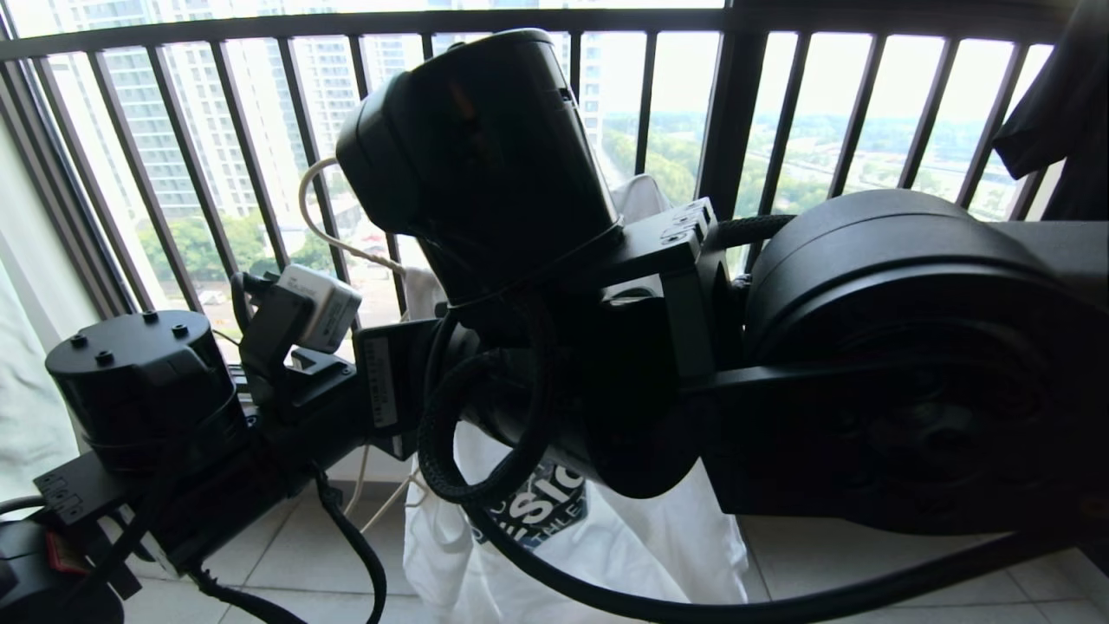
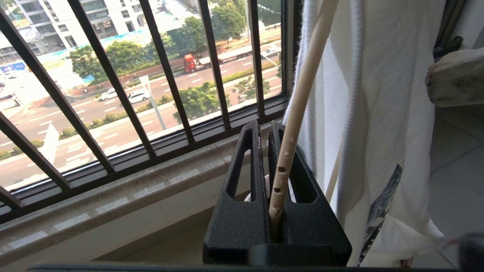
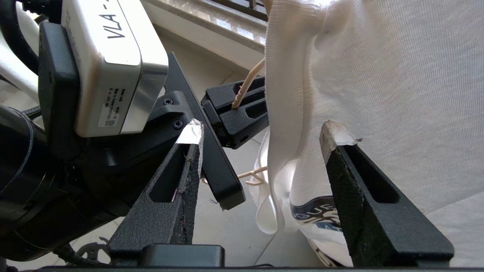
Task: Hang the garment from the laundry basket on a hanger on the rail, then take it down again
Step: Hang the clothes on the clothes rack
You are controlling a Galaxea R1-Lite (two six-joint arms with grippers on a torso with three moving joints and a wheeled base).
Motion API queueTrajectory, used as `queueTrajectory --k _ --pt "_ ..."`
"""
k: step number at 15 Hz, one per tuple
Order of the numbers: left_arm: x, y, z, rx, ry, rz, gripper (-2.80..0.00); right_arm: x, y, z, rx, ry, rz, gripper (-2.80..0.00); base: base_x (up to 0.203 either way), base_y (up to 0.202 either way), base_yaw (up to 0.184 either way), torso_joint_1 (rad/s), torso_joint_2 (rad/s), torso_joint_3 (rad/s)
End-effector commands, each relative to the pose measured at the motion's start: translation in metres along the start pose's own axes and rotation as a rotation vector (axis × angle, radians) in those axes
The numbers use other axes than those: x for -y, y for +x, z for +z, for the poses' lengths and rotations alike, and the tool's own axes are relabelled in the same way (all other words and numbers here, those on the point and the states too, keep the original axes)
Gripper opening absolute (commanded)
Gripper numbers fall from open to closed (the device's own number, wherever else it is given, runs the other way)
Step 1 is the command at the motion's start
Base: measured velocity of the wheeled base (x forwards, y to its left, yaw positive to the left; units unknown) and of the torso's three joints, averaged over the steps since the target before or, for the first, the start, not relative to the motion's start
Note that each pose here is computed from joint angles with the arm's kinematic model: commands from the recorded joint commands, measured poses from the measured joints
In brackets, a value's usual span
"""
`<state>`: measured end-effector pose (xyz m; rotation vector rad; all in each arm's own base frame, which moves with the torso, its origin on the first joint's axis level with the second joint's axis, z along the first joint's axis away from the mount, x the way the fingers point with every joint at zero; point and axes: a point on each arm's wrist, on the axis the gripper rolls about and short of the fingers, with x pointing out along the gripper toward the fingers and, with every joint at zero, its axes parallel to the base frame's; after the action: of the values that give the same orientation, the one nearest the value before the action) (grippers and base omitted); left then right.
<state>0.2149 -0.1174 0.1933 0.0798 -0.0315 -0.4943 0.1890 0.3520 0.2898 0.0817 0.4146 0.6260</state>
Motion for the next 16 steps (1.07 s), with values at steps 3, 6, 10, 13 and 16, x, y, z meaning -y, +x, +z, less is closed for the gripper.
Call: queueTrajectory --k 3,6,10,13,16 --pt "-0.009 0.0 0.003 0.014 0.001 0.039 -2.8 0.011 -0.035 0.01 0.021 0.008 0.003 0.0 0.0 0.0 0.0 0.0 0.0 0.0" --pt "-0.009 0.001 0.003 0.014 0.001 0.036 -2.8 0.021 -0.055 0.009 0.02 0.005 -0.012 -2.8 0.0 0.0 0.0 0.0 0.0 0.0" --pt "-0.009 -0.001 -0.001 -0.006 0.005 0.026 -2.8 0.041 -0.076 0.017 -0.004 -0.05 -0.08 -2.8 0.0 0.0 0.0 0.0 0.0 0.0" --pt "-0.007 -0.007 -0.007 -0.026 0.01 -0.013 -2.8 0.05 -0.092 0.034 -0.028 -0.1 -0.11 -2.8 0.0 0.0 0.0 0.0 0.0 0.0" --pt "-0.005 -0.015 -0.012 -0.04 0.015 -0.078 -2.8 0.056 -0.095 0.036 -0.082 -0.276 -0.127 -2.8 0.0 0.0 0.0 0.0 0.0 0.0"
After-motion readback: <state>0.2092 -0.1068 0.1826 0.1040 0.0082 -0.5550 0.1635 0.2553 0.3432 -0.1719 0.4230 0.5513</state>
